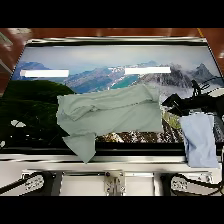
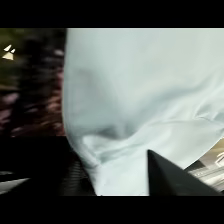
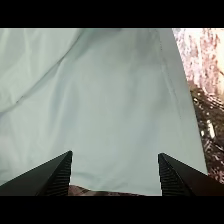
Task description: Fold the shirts.
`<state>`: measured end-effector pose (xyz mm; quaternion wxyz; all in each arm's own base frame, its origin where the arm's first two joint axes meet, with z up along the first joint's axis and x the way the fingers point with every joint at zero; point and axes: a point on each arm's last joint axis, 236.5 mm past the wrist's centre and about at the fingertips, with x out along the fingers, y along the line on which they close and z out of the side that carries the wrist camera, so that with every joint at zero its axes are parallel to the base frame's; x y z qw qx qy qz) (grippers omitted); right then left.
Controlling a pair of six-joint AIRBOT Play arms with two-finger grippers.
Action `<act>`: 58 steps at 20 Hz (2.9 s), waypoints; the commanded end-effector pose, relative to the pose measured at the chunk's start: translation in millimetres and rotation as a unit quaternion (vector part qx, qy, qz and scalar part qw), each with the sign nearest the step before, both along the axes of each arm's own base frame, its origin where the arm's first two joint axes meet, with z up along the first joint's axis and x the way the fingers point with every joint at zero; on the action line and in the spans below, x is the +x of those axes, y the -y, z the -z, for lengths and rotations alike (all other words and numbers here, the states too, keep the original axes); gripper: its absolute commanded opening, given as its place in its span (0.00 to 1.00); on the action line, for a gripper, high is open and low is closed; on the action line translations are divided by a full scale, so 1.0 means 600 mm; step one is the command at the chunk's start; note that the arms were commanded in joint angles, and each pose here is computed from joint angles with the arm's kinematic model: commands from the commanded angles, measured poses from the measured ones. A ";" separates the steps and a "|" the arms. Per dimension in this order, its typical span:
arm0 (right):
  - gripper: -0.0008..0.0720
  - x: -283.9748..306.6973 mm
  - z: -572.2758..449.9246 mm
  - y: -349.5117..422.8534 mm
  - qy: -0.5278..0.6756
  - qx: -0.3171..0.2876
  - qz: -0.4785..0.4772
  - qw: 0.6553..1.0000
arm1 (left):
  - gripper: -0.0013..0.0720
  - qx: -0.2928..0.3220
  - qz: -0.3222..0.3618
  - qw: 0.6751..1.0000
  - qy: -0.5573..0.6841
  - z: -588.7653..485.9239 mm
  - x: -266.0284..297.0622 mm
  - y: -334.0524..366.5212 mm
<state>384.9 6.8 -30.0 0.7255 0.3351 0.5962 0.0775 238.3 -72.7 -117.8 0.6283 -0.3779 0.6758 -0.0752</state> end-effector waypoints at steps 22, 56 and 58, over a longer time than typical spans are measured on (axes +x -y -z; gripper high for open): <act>0.10 -0.081 0.188 -0.043 -0.163 -0.045 -0.004 0.986 | 0.07 0.001 0.045 0.996 0.072 -0.079 0.060 -0.007; 0.10 -0.261 -0.545 0.049 0.231 -0.333 -0.025 0.914 | 0.07 0.299 0.018 0.781 0.549 -0.828 -0.013 -0.064; 0.09 -0.209 -0.436 0.056 0.154 -0.308 -0.042 0.938 | 0.07 0.271 0.028 0.840 0.470 -0.705 0.035 -0.079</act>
